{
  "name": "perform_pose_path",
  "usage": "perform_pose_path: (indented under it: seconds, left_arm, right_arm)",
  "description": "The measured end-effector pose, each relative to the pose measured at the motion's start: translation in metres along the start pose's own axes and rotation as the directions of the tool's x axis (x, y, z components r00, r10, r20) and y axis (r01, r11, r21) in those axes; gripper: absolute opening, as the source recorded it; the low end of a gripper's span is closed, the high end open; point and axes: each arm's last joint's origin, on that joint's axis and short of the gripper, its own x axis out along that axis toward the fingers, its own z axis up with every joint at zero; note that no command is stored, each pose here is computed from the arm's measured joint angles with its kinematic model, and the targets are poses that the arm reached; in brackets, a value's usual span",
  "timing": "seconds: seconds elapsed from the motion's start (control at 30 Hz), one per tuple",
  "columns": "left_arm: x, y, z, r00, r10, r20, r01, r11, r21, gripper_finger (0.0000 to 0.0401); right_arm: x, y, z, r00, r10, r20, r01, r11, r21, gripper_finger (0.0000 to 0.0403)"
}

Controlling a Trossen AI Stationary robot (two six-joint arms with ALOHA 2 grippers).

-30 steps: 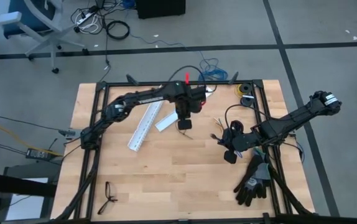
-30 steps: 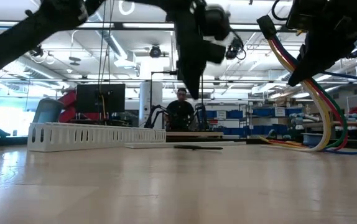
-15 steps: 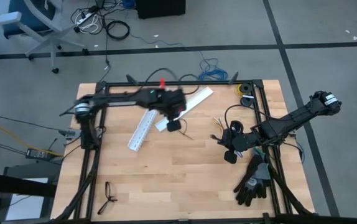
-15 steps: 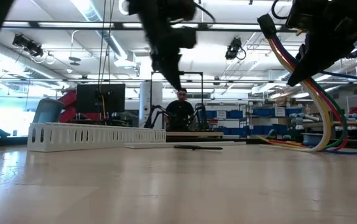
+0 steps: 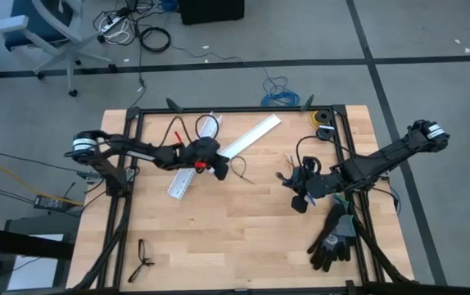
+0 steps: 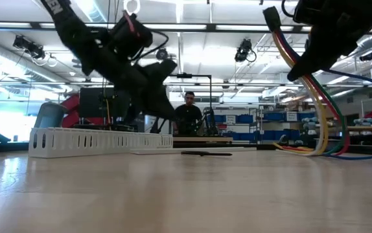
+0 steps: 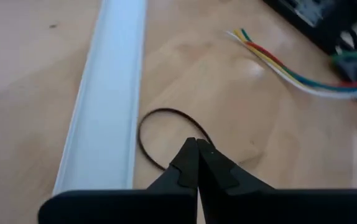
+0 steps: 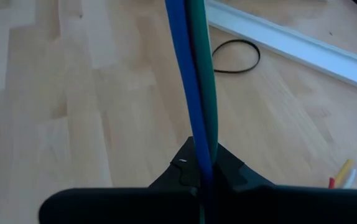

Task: Ziptie cables
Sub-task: Wrap the cable wires with the black zip tie

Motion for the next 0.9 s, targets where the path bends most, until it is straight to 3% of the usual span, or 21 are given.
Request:
perform_pose_path:
  seconds: [0.1,0.23,0.37,0.47,0.67,0.9]
  left_arm:
    - [0.007,-0.001,-0.005,1.000,-0.014,0.028,0.012,0.998,0.061,0.0005]
    - [0.013,-0.008,-0.005,0.999,-0.031,0.019,0.025,0.962,0.271,0.0005]
    - [0.016,-0.014,-0.002,0.997,-0.068,-0.022,0.070,0.850,0.522,0.0005]
    - [0.017,-0.018,-0.001,0.992,-0.073,-0.102,0.122,0.761,0.637,0.0010]
    - [0.016,-0.027,0.005,0.981,-0.021,-0.191,0.158,0.650,0.743,0.0042]
    - [0.020,-0.034,0.013,0.984,-0.036,-0.172,0.161,0.578,0.800,0.0101]
  right_arm:
    - [0.000,0.000,0.000,1.000,0.000,0.000,0.000,1.000,-0.017,0.0000]
    - [0.000,0.000,0.000,1.000,0.001,0.000,-0.001,1.000,-0.026,0.0000]
    - [0.000,0.000,0.000,1.000,0.002,0.000,-0.002,1.000,-0.029,0.0000]
    - [0.000,0.000,0.000,1.000,0.003,0.003,-0.003,1.000,-0.024,0.0000]
    - [0.000,0.001,0.001,1.000,0.006,0.005,-0.006,1.000,-0.022,0.0000]
    - [0.000,0.001,0.001,1.000,0.008,0.007,-0.008,1.000,-0.023,0.0000]
